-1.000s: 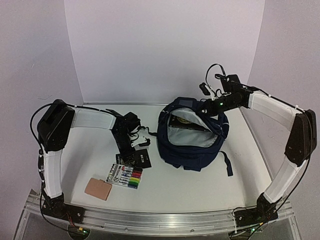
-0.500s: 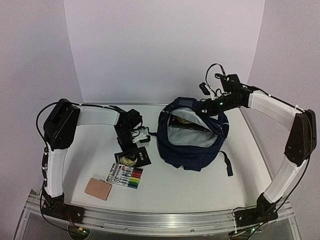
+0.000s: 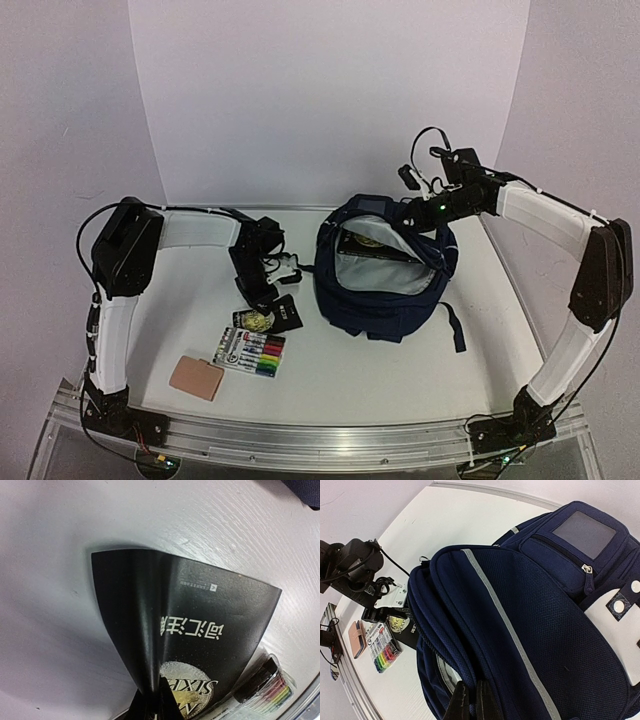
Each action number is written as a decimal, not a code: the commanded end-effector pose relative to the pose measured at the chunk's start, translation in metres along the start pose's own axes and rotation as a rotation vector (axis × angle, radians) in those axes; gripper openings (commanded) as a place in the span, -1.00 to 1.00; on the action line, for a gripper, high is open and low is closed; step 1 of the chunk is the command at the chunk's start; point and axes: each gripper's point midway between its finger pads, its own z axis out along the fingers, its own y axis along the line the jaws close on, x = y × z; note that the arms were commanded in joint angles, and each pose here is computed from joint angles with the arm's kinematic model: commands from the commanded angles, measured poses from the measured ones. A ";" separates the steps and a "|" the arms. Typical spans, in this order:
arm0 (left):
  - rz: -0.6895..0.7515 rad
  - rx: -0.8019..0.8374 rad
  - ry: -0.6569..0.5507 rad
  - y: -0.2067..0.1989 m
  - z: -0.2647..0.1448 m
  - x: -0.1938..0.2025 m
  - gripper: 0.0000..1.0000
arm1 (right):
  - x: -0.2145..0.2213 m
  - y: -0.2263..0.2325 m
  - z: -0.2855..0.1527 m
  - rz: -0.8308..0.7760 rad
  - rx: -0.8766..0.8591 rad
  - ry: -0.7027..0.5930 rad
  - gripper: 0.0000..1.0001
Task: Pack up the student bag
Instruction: Pick up the book from the center of the board, then place the book in the student bag.
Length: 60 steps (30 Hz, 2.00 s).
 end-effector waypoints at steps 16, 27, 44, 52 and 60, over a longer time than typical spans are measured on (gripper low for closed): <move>-0.443 0.292 -0.727 -0.001 -0.221 -0.092 -1.00 | -0.104 0.021 -0.001 0.111 -0.069 -0.254 -1.00; -0.729 0.535 -0.872 0.005 -0.218 -0.149 -0.95 | -0.153 0.063 0.001 0.156 -0.165 -0.360 -1.00; -1.061 0.719 -1.029 0.039 -0.176 -0.239 -0.80 | -0.159 0.106 0.011 0.181 -0.248 -0.383 -1.00; -1.095 0.683 -0.991 0.040 -0.159 -0.246 0.16 | -0.159 0.105 0.003 0.149 -0.224 -0.398 -1.00; -1.039 0.573 -0.981 0.027 -0.154 -0.198 0.14 | -0.147 0.103 0.006 0.110 -0.223 -0.367 -1.00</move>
